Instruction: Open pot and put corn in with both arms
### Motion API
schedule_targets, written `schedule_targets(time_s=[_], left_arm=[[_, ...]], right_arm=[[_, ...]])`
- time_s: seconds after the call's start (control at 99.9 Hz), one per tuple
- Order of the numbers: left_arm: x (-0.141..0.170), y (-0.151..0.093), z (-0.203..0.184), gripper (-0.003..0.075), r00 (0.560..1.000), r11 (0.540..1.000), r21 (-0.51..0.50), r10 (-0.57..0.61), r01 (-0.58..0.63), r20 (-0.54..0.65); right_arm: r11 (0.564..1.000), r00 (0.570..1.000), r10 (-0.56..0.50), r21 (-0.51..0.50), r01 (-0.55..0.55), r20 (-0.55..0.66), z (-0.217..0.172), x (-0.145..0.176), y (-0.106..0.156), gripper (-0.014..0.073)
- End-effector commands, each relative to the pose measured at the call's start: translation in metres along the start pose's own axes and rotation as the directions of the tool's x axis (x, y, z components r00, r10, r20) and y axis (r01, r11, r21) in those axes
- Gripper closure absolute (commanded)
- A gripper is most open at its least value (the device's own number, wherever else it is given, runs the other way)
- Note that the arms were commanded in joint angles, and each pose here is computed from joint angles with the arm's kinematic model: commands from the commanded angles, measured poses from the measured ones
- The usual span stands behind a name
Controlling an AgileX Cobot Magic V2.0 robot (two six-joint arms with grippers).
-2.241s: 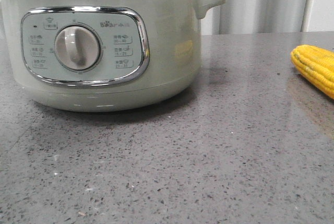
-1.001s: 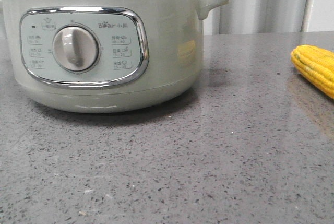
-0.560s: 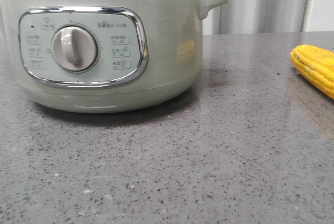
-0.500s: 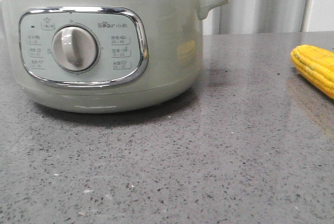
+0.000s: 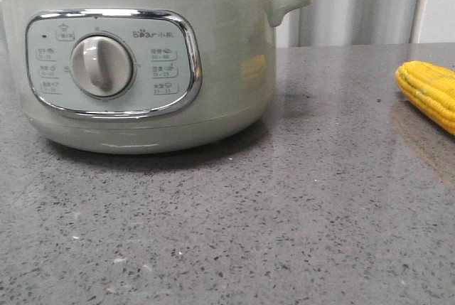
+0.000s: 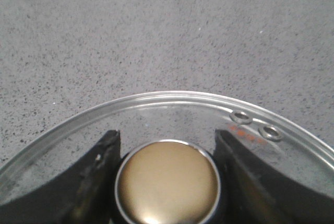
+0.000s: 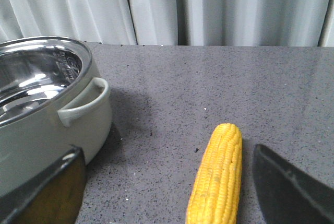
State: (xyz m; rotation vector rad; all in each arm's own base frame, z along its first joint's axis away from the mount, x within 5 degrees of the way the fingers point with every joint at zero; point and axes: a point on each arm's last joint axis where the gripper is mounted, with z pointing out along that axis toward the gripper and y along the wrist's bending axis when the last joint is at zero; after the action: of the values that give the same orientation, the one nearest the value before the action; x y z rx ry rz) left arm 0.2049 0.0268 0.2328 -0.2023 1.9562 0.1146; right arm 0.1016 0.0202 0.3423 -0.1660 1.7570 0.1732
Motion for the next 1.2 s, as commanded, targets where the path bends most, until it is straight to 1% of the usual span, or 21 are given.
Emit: schedule_targets(time_s=[0.0, 0.28, 0.34, 0.41, 0.49, 0.63, 0.7, 0.77, 0.891, 0.991, 1.091, 1.141, 1.191], left_arm=[[-0.02, 0.002, 0.002, 0.0582, 0.99, 0.999, -0.034, 0.001, 0.004, 0.139], [-0.007, 0.001, 0.018, 0.0582, 0.999, 0.999, -0.038, 0.009, -0.008, 0.052], [-0.004, 0.0, 0.02, 0.057, 0.999, 0.999, -0.036, 0.01, -0.009, 0.036], [-0.004, 0.0, 0.02, 0.0514, 0.999, 0.999, -0.035, 0.01, -0.009, 0.032], [-0.005, 0.0, 0.02, 0.0414, 0.999, 0.999, -0.035, 0.01, -0.009, 0.037], [-0.009, 0.001, 0.015, 0.0265, 0.998, 0.999, -0.035, 0.008, -0.005, 0.066], [-0.015, 0.001, 0.009, 0.0211, 0.995, 0.999, -0.036, 0.005, -0.001, 0.103], [-0.024, 0.001, 0.0, 0.0178, 0.988, 0.999, -0.033, -0.001, 0.006, 0.154], [-0.044, 0.002, -0.019, 0.0174, 0.965, 1.0, -0.022, -0.012, 0.019, 0.261], [-0.062, 0.001, -0.043, 0.0174, 0.93, 0.999, -0.001, -0.03, 0.032, 0.367], [-0.077, -0.004, -0.07, 0.0181, 0.886, 0.998, 0.05, -0.049, 0.029, 0.462], [-0.083, -0.007, -0.086, 0.0202, 0.866, 0.996, 0.087, -0.062, 0.022, 0.497], [-0.087, -0.01, -0.101, 0.0241, 0.849, 0.992, 0.129, -0.076, 0.01, 0.522]], right_arm=[[1.0, 0.997, 0.0, 0.013, -0.001, 0.082, -0.002, -0.016, -0.001, 0.005], [1.0, 0.997, 0.0, 0.011, -0.001, 0.078, -0.002, -0.016, -0.001, 0.005], [1.0, 0.997, 0.0, 0.011, -0.001, 0.077, -0.002, -0.016, -0.001, 0.005], [1.0, 0.997, 0.0, 0.011, -0.001, 0.077, -0.002, -0.016, -0.001, 0.005], [1.0, 0.997, 0.0, 0.011, -0.001, 0.077, -0.002, -0.016, -0.001, 0.005], [1.0, 0.997, 0.009, 0.006, -0.009, 0.08, -0.002, -0.016, 0.0, 0.005], [1.0, 0.997, 0.019, -0.004, -0.019, 0.073, 0.0, -0.016, 0.0, 0.005], [1.0, 0.998, 0.022, -0.012, -0.022, 0.054, 0.005, -0.014, 0.001, 0.005], [0.999, 0.999, 0.038, -0.024, -0.038, -0.005, 0.02, -0.01, 0.001, 0.005], [0.995, 0.992, 0.085, -0.036, -0.088, -0.093, 0.039, -0.007, 0.001, 0.005], [0.991, 0.967, 0.115, -0.041, -0.128, -0.229, 0.066, -0.003, 0.0, 0.005], [0.99, 0.951, 0.116, -0.045, -0.134, -0.288, 0.08, -0.003, 0.0, 0.005], [0.989, 0.937, 0.116, -0.048, -0.139, -0.331, 0.094, -0.006, -0.001, 0.005]])
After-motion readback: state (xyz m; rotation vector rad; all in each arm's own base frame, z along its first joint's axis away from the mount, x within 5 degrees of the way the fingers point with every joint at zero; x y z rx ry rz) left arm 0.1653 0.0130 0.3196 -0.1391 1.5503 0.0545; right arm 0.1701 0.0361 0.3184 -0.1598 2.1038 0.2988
